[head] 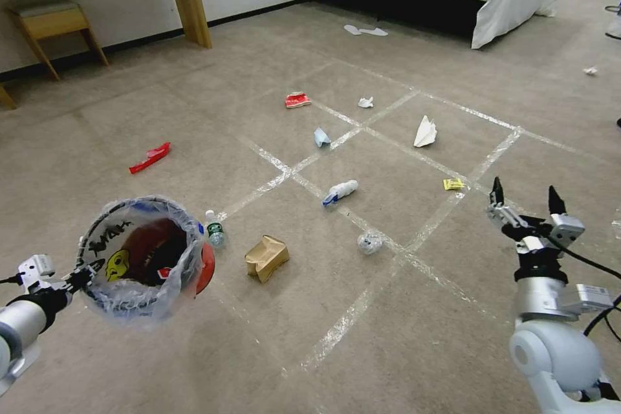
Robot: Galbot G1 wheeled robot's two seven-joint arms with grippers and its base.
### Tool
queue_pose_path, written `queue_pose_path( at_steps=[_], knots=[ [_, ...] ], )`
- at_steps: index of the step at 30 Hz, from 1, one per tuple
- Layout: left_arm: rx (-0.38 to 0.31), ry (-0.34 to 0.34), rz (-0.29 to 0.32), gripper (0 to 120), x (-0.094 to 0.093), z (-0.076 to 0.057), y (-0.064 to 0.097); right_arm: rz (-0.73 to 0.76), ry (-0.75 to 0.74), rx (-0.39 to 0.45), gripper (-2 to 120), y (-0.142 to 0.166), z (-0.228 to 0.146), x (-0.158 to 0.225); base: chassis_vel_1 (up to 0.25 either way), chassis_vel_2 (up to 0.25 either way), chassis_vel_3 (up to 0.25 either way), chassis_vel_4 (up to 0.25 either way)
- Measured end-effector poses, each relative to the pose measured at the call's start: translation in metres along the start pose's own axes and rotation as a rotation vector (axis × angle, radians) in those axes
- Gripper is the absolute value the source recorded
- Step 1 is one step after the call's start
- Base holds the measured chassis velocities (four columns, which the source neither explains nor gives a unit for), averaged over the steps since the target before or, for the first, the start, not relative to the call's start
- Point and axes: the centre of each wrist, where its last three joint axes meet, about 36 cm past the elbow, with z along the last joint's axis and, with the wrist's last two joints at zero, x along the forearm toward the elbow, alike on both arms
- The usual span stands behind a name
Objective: Pick up the trash bin and place the garbage on the floor into it.
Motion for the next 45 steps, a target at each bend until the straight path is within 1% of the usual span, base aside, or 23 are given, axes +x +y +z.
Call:
queue_pose_path(
  at_steps=[6,14,27,35,37,39,40,41,42,44,45],
  knots=[
    [-0.004,-0.003,0.002,0,0.001,-0.002,0.0,-0.003,0.007,-0.011,100,0.006,0.003,-0.002,-0.099,0.088,0.081,-0.084],
    [0.001,0.0,0.004,0,0.0,0.0,0.0,-0.008,0.012,-0.006,100,0.007,0.006,-0.006,-0.084,0.084,0.062,-0.074],
    [0.002,0.003,0.003,0,0.0,0.001,0.001,-0.01,0.026,-0.012,100,0.011,0.01,-0.008,-0.032,0.034,0.037,-0.037],
    [0.0,0.004,0.004,0,0.001,0.002,0.001,0.011,0.069,-0.015,100,0.019,0.008,-0.011,-0.024,0.027,0.034,-0.025],
    [-0.001,0.004,0.004,0,0.001,0.002,0.0,0.016,0.092,-0.021,100,0.022,0.005,-0.015,0.0,0.0,0.0,0.0],
    [-0.003,0.004,0.006,0,0.001,0.002,0.0,0.03,0.151,-0.031,100,0.028,-0.001,-0.022,0.0,0.0,0.0,0.0],
    [-0.003,0.004,0.006,0,0.001,0.002,0.0,0.03,0.151,-0.031,100,0.028,-0.001,-0.022,0.0,0.0,0.0,0.0],
    [-0.004,0.004,0.007,0,0.001,0.002,-0.001,0.042,0.201,-0.039,100,0.032,-0.005,-0.029,0.0,0.0,0.0,0.0],
    [-0.004,0.004,0.007,0,0.001,0.002,-0.001,0.042,0.201,-0.039,100,0.032,-0.005,-0.029,0.0,0.0,0.0,0.0],
    [-0.006,0.004,0.008,0,0.002,0.002,-0.001,0.061,0.268,-0.049,100,0.036,-0.008,-0.039,0.0,0.0,0.0,0.0],
    [-0.006,0.004,0.008,0,0.002,0.002,-0.001,0.061,0.268,-0.049,100,0.036,-0.008,-0.039,0.0,0.0,0.0,0.0]
  ],
)
